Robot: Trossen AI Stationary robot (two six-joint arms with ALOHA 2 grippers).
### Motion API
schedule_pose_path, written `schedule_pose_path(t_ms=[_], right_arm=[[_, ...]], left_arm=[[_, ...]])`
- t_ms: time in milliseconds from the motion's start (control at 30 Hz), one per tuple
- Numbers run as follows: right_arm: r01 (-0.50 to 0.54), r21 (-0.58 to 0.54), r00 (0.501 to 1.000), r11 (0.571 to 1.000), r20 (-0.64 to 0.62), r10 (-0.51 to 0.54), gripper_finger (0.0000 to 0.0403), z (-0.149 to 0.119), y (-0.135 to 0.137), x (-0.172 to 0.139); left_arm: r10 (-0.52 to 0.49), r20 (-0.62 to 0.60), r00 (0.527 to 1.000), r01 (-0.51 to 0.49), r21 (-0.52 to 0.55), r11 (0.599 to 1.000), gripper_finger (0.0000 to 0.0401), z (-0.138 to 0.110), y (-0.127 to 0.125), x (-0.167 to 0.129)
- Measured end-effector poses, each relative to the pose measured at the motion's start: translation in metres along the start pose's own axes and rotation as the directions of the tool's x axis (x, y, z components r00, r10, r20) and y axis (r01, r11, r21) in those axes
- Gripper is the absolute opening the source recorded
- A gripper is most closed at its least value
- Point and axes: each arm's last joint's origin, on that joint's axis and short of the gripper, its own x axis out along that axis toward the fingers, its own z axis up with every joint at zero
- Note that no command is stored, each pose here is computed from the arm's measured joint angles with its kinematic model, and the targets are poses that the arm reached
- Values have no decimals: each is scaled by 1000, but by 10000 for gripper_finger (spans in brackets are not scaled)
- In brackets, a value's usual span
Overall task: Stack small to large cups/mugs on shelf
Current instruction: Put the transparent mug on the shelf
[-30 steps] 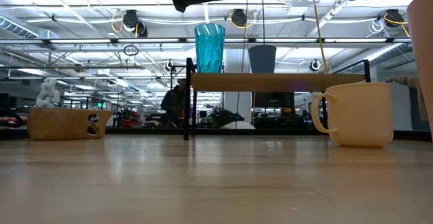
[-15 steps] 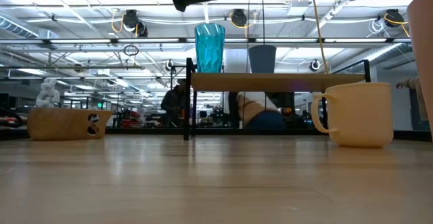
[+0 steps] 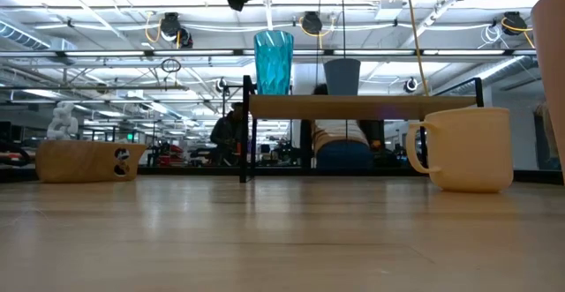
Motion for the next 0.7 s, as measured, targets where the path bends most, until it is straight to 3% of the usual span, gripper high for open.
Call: schedule_pose_path(t_ms=[133,233,367,567,700], right_arm=[[-102,123,993,987,-42,108,0,8,-5,6],[-169,179,960,969,-194,203,0,10,-20,16],[-121,182,896,976,-404,186,0,13,-41,31],[-79,221,808,972,-556,192,0,37,-72,47],[-37,182,695,983,-702,157,0,45,-88,65]], left_arm=[[-4,7,1000,4,-1,1000,154,1,-1,0],[-5,8,1000,5,-1,1000,154,1,-2,0],[-5,11,1000,5,2,1000,154,1,-2,-1],[-5,17,1000,5,3,1000,154,2,-2,0],[-4,25,1000,4,0,1000,154,3,-2,-1]])
